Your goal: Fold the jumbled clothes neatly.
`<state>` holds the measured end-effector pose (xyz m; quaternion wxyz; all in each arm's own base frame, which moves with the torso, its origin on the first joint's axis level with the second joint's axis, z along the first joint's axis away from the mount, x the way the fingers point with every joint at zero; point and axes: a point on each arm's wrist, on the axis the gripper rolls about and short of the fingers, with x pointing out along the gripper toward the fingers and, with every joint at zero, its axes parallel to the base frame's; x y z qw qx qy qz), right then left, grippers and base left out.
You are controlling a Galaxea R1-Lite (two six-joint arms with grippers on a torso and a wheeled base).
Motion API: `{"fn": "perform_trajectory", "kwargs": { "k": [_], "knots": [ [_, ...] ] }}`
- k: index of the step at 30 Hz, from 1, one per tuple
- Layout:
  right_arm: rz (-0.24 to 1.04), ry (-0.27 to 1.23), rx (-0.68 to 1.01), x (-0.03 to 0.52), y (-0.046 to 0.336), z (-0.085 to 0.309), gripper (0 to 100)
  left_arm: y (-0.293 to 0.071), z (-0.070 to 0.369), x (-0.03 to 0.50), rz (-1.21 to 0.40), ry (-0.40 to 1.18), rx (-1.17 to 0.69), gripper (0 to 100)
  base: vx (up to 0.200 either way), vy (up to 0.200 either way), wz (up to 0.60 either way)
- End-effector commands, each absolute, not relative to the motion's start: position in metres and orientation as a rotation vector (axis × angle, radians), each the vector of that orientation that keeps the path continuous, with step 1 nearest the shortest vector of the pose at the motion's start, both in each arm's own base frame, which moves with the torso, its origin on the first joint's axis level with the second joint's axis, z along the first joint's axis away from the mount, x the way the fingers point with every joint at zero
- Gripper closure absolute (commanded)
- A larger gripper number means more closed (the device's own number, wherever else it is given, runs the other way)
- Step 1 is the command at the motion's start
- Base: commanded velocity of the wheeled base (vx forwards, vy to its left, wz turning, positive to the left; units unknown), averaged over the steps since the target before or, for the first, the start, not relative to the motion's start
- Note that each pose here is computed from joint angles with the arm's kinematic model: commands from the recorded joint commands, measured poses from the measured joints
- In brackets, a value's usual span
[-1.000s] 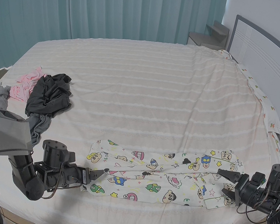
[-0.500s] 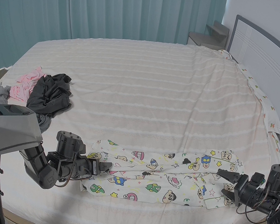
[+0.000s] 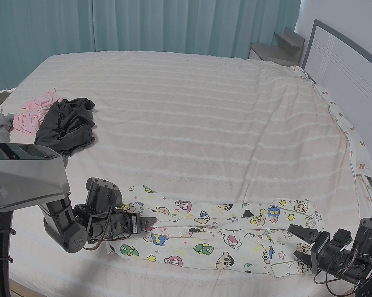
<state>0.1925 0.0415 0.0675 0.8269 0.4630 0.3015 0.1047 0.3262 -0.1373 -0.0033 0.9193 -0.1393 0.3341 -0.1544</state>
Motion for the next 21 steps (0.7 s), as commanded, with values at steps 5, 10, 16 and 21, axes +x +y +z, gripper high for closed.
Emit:
{"fn": "perform_trajectory", "kwargs": {
  "k": [5, 10, 16, 21],
  "knots": [
    [0.222, 0.642, 0.983, 0.193, 0.042, 0.067, 0, -0.141, -0.009, 0.321, -0.321, 0.713, -0.277, 100, 0.000, 0.000, 0.00],
    [0.223, 0.641, 0.983, 0.192, 0.042, 0.067, 0, -0.139, -0.006, 0.315, -0.319, 0.719, -0.277, 100, 0.000, 0.000, 0.00],
    [0.223, 0.641, 0.983, 0.192, 0.042, 0.067, 0, -0.133, 0.009, 0.313, -0.316, 0.685, -0.288, 100, 0.000, 0.000, 0.00],
    [0.221, 0.640, 0.984, 0.192, 0.041, 0.067, 0, -0.126, 0.021, 0.309, -0.306, 0.665, -0.297, 100, 0.000, 0.000, 0.00]
  ]
}}
